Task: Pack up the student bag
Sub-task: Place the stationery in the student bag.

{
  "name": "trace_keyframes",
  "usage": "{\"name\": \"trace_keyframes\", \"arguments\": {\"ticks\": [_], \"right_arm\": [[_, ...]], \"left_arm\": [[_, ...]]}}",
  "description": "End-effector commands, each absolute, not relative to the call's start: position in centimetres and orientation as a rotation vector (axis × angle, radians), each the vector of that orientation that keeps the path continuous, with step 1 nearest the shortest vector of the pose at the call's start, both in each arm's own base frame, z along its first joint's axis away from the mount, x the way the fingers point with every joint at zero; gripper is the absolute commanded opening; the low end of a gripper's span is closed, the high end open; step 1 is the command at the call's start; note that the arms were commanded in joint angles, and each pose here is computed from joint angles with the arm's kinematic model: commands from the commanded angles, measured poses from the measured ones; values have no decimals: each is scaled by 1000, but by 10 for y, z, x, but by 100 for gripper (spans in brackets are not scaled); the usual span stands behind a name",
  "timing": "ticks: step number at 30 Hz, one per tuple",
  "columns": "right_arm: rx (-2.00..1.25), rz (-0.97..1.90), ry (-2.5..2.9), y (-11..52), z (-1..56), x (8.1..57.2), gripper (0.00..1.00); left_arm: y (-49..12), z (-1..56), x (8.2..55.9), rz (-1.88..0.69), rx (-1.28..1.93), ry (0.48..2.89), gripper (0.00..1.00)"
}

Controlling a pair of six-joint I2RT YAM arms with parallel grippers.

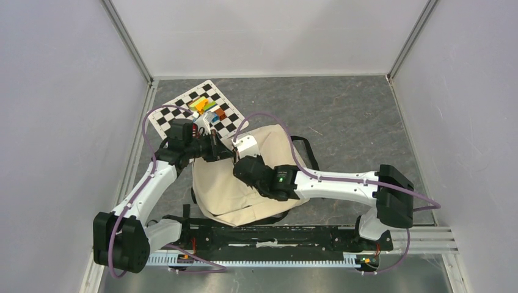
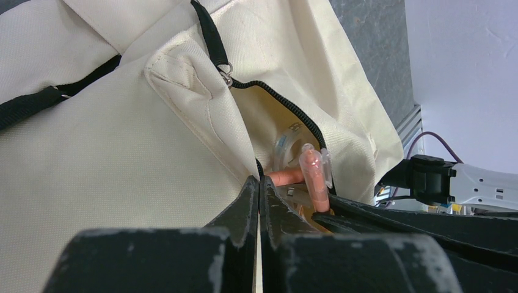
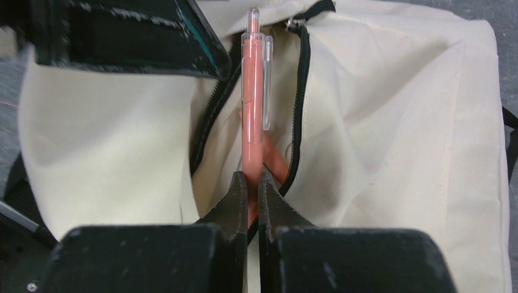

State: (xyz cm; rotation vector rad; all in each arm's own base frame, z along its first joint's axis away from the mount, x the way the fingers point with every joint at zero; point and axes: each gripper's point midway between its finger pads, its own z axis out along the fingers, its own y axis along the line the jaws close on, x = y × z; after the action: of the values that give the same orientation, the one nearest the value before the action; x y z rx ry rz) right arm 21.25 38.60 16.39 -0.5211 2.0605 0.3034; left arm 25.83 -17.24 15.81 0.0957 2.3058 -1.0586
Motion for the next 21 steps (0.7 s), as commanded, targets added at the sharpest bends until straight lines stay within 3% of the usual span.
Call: {"name": "trace_keyframes", "arguments": {"ticks": [1,13,15,21], "right_arm": [[-564,184,2122,368,144,207,0],[-620,-21,2163,349,154,210,3],[-619,-45,2160,346,157,211,12],[-641,10,2156,353,164,209,54]], "left_arm": [[-167,179,274,-994,161,2188,2],[-168,180,273,-999,162,2185,2],[-168,180,273,-1000,163,2185,2],[-168,178,273,-1005,160,2192,2]]}}
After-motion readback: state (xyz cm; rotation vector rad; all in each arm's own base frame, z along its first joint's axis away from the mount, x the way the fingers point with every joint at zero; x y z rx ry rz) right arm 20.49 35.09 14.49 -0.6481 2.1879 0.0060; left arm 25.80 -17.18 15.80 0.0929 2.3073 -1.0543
